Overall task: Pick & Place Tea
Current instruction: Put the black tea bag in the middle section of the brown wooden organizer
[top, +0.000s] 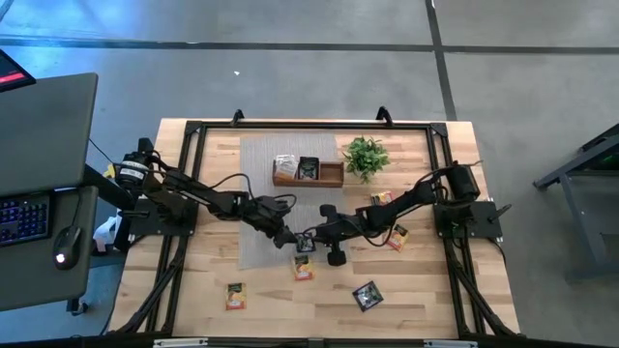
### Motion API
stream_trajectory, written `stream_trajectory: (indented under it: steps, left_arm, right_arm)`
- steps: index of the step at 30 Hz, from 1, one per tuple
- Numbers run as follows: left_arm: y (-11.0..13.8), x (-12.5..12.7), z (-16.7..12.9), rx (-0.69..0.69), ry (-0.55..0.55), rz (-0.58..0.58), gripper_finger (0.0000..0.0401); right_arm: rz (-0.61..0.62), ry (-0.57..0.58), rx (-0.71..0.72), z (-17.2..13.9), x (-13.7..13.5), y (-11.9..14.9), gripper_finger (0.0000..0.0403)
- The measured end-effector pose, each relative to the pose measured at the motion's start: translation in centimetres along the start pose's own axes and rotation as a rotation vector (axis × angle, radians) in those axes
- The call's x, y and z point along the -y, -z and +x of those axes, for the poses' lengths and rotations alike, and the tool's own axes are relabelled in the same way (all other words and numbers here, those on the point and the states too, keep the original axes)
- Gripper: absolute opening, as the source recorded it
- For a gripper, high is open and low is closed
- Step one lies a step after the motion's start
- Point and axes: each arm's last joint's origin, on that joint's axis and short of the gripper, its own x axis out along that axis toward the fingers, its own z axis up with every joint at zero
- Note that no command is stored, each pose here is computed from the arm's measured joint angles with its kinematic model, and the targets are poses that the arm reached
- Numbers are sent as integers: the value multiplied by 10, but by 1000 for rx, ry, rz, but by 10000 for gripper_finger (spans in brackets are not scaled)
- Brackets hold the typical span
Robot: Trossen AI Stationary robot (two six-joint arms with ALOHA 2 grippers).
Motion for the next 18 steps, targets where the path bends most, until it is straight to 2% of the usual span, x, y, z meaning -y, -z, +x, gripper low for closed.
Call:
stream_trajectory:
  steps: [18]
  left_arm:
    - [-1,-1,0,31,-24,12,114]
  right_arm:
    - [6,55,105,0,2,-10,0]
